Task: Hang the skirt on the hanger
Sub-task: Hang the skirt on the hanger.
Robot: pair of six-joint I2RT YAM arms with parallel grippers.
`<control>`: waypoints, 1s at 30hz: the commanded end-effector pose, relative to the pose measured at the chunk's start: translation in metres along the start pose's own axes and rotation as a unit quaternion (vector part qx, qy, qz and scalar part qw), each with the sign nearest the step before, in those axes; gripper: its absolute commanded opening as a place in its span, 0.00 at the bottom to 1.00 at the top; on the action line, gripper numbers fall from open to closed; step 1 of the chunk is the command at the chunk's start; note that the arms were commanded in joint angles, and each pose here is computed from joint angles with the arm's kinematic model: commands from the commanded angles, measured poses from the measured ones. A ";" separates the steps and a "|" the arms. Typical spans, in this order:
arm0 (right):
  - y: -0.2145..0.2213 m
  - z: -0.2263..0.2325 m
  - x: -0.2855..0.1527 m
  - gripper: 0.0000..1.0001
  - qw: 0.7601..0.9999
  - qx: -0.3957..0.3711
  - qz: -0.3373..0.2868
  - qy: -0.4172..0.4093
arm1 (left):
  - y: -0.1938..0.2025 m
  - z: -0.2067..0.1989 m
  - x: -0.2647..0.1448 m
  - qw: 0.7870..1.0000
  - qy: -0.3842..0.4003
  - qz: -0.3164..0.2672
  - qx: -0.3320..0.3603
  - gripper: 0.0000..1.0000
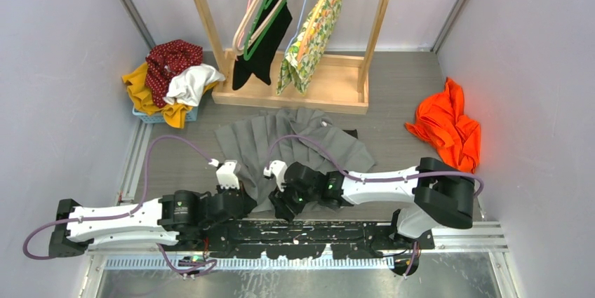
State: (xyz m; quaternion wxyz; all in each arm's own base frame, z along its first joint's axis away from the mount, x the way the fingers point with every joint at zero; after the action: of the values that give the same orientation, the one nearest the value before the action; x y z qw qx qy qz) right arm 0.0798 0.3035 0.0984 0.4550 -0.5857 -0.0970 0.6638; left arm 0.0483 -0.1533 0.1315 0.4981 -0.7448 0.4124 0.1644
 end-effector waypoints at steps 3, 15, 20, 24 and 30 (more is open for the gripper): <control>-0.043 -0.001 -0.012 0.59 0.996 -0.022 -0.088 0.008 | -0.007 -0.006 -0.004 1.000 0.015 -0.014 -0.021 0.00; -0.058 -0.006 -0.020 0.58 0.991 -0.047 -0.128 0.014 | -0.005 -0.005 -0.003 1.000 0.013 -0.010 -0.019 0.00; -0.057 -0.010 -0.012 0.58 0.993 -0.053 -0.105 0.020 | -0.005 -0.005 -0.003 0.999 0.018 -0.013 -0.024 0.00; -0.050 -0.010 -0.005 0.51 0.995 -0.053 -0.084 0.009 | -0.006 -0.004 -0.004 1.000 0.014 -0.013 -0.021 0.00; -0.042 -0.001 -0.002 0.44 0.996 -0.048 -0.067 -0.034 | -0.006 -0.004 -0.005 1.000 0.013 -0.014 -0.021 0.00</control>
State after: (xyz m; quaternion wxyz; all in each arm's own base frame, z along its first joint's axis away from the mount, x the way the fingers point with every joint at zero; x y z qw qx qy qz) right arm 0.1018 0.3135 0.1145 0.4610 -0.5971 -0.1504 0.6390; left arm 0.0478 -0.1520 0.1338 0.4892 -0.7509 0.4133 0.1614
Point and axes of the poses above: each gripper's point midway between its finger pads, its own x axis out along the fingers, its own z axis along the line the jaws close on, y = z × x, the point moved 7 cm from there along -x, back along the fingers, and after that the axes turned 1 degree about -x, right-handed, at the moved point
